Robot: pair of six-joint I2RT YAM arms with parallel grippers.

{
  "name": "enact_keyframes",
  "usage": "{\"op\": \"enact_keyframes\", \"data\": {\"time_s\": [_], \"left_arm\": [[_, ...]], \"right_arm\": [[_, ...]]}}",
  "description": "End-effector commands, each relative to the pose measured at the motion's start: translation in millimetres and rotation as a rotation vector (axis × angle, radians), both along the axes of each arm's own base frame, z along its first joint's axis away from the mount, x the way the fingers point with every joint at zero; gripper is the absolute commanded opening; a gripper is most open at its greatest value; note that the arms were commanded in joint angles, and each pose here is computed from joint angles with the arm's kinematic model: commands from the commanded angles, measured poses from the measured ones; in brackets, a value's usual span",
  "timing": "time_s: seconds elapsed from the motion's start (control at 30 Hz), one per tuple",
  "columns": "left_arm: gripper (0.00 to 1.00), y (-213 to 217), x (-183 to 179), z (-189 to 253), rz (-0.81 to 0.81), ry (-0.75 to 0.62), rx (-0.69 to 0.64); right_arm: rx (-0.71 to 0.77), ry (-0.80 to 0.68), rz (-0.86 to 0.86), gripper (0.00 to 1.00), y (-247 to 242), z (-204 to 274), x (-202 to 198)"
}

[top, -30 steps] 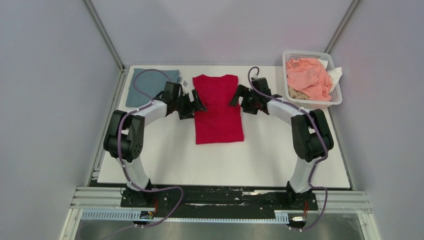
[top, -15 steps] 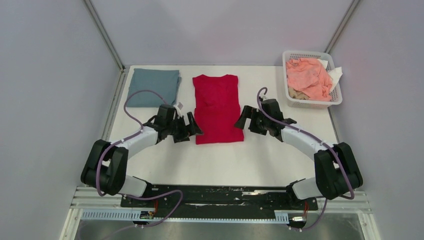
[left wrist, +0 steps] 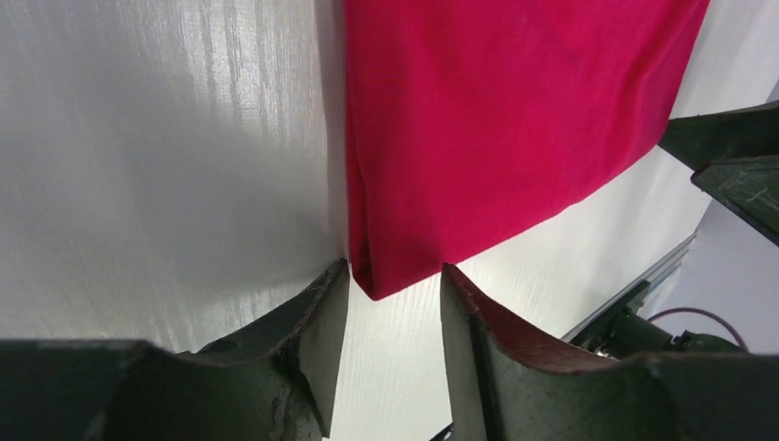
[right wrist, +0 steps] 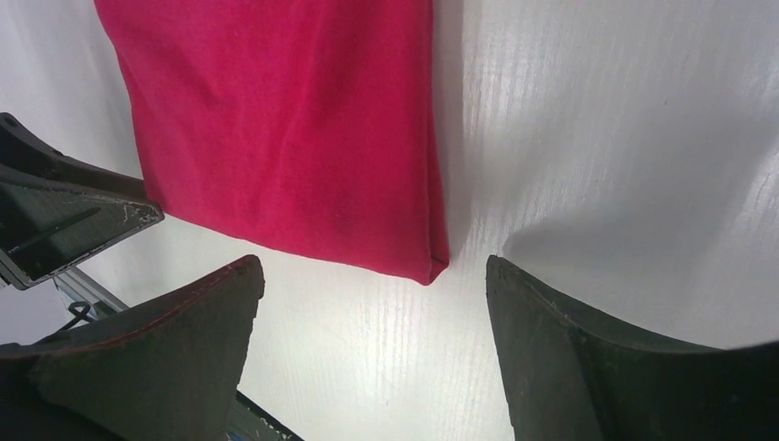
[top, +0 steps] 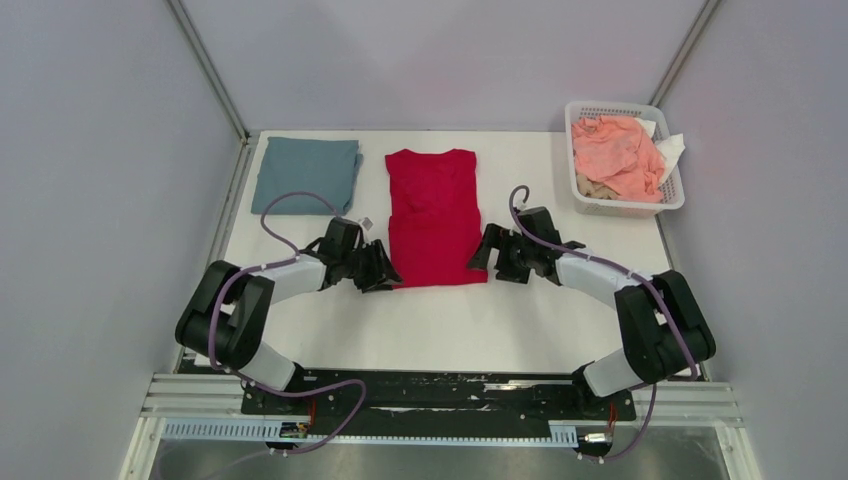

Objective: Fold and stack the t-shirts
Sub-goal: Grab one side of the 2/3 rectangular tshirt with both arms

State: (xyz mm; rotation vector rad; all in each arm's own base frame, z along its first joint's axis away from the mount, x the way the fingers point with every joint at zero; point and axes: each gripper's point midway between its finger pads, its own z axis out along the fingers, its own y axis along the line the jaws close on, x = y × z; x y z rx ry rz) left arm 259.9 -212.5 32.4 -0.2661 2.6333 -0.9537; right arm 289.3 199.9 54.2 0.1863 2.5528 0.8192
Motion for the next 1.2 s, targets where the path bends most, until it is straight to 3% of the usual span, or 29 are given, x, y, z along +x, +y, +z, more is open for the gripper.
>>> {"op": "enact_keyframes", "data": {"time_s": [0.0, 0.33, 0.43, 0.47, 0.67, 0.87, 0.93, 1.17], "left_arm": [[0.47, -7.2, 6.0, -1.4, -0.008, -0.021, -0.003], [0.26, -6.8, 11.6, -21.4, 0.002, 0.021, 0.038], [0.02, -8.8, 13.0, -21.8, -0.005, 0.019, 0.034], [0.00, -8.6, 13.6, -22.8, -0.008, 0.016, 0.037], [0.00, -4.5, 13.1, -24.2, -0.015, -0.013, 0.056], [0.00, -3.2, 5.1, -19.1, -0.027, -0.057, 0.036], [0.00, -5.5, -2.0, -19.0, -0.041, -0.052, 0.028], [0.00, -2.7, -50.2, -14.5, -0.066, -0.012, -0.009]], "right_arm": [[0.026, 0.007, -0.010, 0.87, 4.6, -4.6, 0.0], [0.007, 0.043, -0.016, 0.69, 5.1, -20.5, -3.5], [0.001, 0.054, -0.020, 0.63, 5.0, -24.6, -6.0], [0.000, 0.057, -0.020, 0.59, 5.1, -25.4, -6.1], [-0.006, 0.066, -0.014, 0.43, 6.1, -29.3, -9.6], [-0.001, 0.053, 0.011, 0.08, 7.5, -26.1, -13.4], [0.016, 0.058, 0.038, 0.00, 10.5, -24.4, -20.4], [0.085, 0.118, 0.172, 0.00, 15.8, -21.2, -80.2]]}}
